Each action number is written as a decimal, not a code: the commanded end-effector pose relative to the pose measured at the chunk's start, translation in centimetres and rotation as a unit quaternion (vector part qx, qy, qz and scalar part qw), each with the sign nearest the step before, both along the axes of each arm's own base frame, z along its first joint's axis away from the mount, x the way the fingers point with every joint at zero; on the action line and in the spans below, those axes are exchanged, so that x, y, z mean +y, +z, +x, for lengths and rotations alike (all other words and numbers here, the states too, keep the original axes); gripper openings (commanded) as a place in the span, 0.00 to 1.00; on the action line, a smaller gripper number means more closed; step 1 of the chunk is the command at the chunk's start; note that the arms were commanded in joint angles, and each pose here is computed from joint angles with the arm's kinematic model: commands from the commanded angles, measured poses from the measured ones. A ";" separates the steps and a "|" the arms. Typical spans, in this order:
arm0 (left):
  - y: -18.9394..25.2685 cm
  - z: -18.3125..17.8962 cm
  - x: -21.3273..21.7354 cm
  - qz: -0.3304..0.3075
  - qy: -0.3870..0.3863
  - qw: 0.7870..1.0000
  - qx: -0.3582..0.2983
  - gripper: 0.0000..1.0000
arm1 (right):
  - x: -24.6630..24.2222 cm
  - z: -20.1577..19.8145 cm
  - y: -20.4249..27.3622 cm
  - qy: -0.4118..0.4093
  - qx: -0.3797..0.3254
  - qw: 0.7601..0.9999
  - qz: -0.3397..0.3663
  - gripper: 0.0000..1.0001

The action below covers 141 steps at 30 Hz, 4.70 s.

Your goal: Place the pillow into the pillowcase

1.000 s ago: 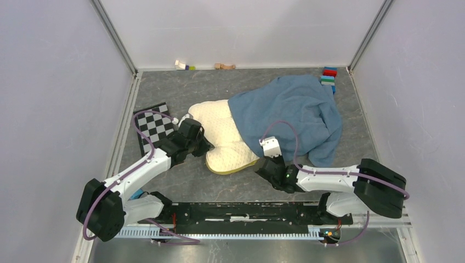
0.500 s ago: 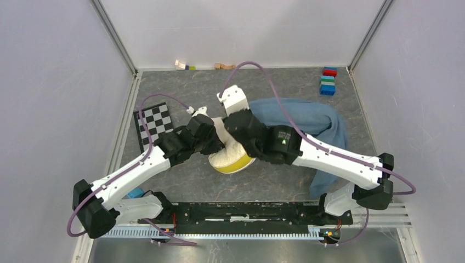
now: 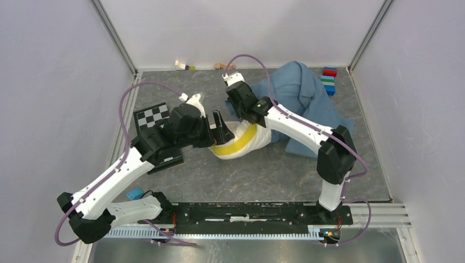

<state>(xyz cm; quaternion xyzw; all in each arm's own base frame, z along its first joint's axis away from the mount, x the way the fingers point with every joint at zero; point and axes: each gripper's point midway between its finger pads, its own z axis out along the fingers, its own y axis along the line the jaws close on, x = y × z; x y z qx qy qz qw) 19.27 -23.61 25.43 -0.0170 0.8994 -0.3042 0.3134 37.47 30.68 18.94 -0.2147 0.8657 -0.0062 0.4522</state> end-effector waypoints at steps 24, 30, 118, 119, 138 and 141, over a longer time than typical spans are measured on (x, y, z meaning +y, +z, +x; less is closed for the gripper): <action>5.8 4.9 -4.7 0.009 -0.082 0.993 -0.087 0.03 | 2.2 2.2 9.9 0.058 -0.063 0.990 0.114 0.00; 11.5 2.3 -5.8 -0.055 -0.104 0.989 -0.094 0.02 | 1.4 0.1 13.8 0.071 -0.085 0.985 0.131 0.00; -13.7 5.2 7.3 0.225 0.074 0.971 0.015 0.02 | -21.8 4.9 5.8 -0.232 -0.096 0.965 -0.070 0.00; -13.6 5.1 7.2 0.223 0.071 0.972 0.014 0.02 | -22.8 6.8 6.7 -0.246 -0.114 0.960 -0.075 0.00; -13.3 4.7 7.2 0.215 0.067 0.974 0.019 0.02 | -26.5 17.9 10.1 -0.280 -0.141 0.950 -0.004 0.95; -13.3 4.9 7.4 0.217 0.074 0.973 0.017 0.02 | -20.9 13.3 9.5 -0.215 -0.114 0.970 0.021 0.98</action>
